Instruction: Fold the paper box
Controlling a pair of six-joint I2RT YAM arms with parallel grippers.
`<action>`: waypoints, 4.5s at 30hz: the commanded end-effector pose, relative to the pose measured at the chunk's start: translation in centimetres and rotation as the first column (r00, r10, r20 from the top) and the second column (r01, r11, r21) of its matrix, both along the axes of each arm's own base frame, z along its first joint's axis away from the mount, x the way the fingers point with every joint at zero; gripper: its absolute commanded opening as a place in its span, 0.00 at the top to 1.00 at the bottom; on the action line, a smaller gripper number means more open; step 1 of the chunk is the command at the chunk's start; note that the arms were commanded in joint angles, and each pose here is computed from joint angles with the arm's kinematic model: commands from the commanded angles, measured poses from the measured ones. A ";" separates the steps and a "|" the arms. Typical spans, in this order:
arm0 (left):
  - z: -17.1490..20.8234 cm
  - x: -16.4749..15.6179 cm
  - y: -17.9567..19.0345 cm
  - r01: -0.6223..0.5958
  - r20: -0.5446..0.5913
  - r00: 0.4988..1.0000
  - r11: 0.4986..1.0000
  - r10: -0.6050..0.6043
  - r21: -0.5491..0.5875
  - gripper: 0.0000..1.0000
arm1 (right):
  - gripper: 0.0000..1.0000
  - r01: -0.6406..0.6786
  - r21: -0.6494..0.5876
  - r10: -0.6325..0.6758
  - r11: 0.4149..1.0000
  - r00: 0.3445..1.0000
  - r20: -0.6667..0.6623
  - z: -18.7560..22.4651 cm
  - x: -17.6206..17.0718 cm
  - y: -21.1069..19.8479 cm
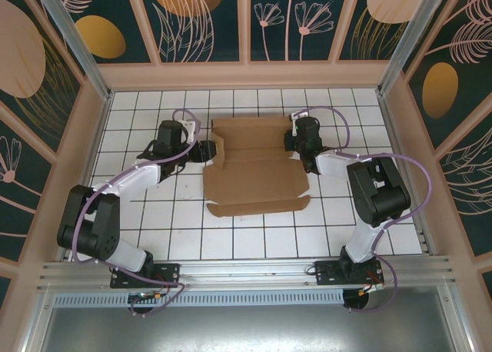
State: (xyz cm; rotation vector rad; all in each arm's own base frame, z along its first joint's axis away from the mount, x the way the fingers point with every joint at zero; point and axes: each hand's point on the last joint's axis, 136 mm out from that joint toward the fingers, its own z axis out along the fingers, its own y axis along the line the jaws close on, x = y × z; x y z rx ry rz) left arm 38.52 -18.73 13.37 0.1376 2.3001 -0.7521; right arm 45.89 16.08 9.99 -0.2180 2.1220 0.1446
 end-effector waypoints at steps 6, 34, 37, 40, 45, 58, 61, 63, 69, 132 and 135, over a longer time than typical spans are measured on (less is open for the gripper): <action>0.9 2.1 -1.5 0.054 0.056 0.997 0.999 -0.053 -0.004 0.39 | 1.00 -0.004 0.028 0.004 1.000 1.000 -0.006 0.1 0.1 0.2; -0.6 7.7 0.1 -0.034 0.280 0.959 0.969 -0.037 0.244 0.35 | 1.00 -0.021 0.031 0.021 0.999 1.000 0.002 0.4 -0.1 0.4; -0.6 8.2 0.2 -0.046 0.293 0.956 0.965 -0.033 0.259 0.36 | 1.00 -0.020 0.035 0.020 0.999 1.000 0.001 0.4 -0.2 0.5; -0.9 8.7 0.4 -0.067 0.289 0.957 0.961 -0.014 0.268 0.40 | 1.00 -0.021 0.031 0.021 0.999 1.000 0.002 0.4 -0.3 0.6; -1.8 9.1 1.8 -0.137 0.284 0.958 0.942 0.048 0.305 0.57 | 1.00 -0.013 0.018 0.012 1.000 1.000 0.010 0.7 -0.5 0.6; -2.5 8.9 5.6 -0.389 0.330 0.908 0.815 0.259 0.430 0.83 | 1.00 0.086 0.011 -0.086 0.996 0.994 0.071 2.5 -1.8 1.3; -2.7 8.8 6.5 -0.426 0.335 0.895 0.788 0.295 0.445 0.83 | 1.00 0.100 0.006 -0.100 0.995 0.991 0.085 3.0 -2.0 1.6; -2.8 8.8 6.7 -0.435 0.331 0.892 0.782 0.307 0.446 0.84 | 1.00 0.107 0.009 -0.108 0.994 0.990 0.094 3.5 -2.0 1.9; -2.7 8.7 6.2 -0.450 0.341 0.887 0.752 0.313 0.481 0.90 | 1.00 0.182 -0.014 -0.180 0.983 0.979 0.099 3.9 -1.6 1.3; 0.0 5.7 0.4 -0.273 0.175 0.930 0.925 0.325 -0.266 0.45 | 1.00 0.090 -0.047 -0.086 0.995 0.993 0.080 1.9 -1.6 -0.1; -2.0 5.2 0.3 -0.277 0.137 0.938 0.928 0.317 -0.251 0.48 | 0.82 0.085 -0.008 -0.084 0.996 0.992 0.095 3.0 -1.8 0.0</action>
